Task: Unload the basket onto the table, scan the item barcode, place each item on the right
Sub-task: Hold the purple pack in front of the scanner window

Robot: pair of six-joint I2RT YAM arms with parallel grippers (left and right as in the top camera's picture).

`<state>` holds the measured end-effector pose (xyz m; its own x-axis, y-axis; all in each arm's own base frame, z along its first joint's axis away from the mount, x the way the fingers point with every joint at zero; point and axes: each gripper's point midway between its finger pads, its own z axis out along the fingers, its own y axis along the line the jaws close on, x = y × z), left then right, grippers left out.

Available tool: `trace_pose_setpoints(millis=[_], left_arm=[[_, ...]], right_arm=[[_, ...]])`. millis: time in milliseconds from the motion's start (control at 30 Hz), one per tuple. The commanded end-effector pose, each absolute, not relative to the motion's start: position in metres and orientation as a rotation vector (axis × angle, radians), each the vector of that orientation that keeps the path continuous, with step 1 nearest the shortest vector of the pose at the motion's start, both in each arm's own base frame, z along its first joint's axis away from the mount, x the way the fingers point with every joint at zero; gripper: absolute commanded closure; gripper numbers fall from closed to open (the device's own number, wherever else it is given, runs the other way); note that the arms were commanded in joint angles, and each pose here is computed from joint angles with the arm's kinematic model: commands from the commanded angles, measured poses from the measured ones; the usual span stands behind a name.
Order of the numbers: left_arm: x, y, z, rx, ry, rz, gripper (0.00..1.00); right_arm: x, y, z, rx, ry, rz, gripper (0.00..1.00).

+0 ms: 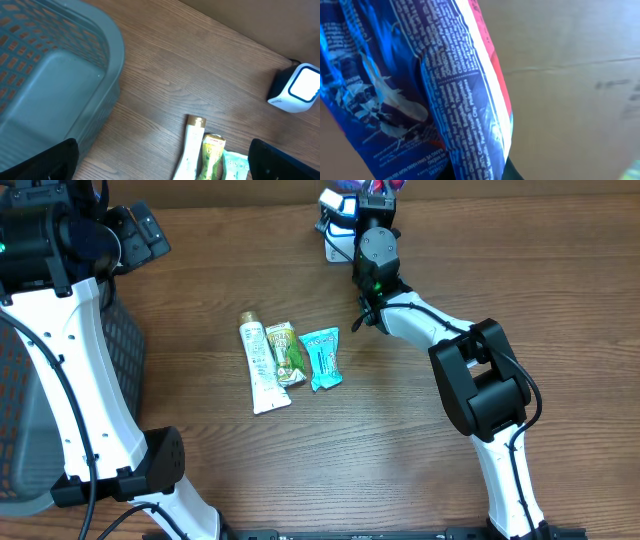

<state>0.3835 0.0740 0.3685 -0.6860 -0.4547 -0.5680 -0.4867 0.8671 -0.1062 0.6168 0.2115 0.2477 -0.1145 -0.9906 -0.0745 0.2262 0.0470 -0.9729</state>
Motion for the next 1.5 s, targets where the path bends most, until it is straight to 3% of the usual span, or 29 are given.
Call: trace_pose_setpoints(millis=[0,133,1033,1300,1467], left_arm=[[0.384,0.074,0.366,-0.704,2.435,0.055,0.01],[0.384,0.074,0.366,-0.704,2.435,0.055,0.0],[0.384,0.074,0.366,-0.705,2.435,0.055,0.01],[0.384,0.074,0.366,-0.705,2.435,0.055,0.0],[0.384,0.074,0.366,-0.705,2.435,0.055,0.01]], right_arm=[[0.617,0.215,0.259,-0.951,1.142,-1.382,0.96],[0.621,0.218,0.241,-1.038,1.165,-1.378,0.96],[0.614,0.227,0.257,-0.941,1.14,-1.326,0.96],[0.587,0.249,0.296,-0.829,1.276,-1.105,0.96],[0.546,0.267,0.314,-0.868,1.485,-0.742,0.96]])
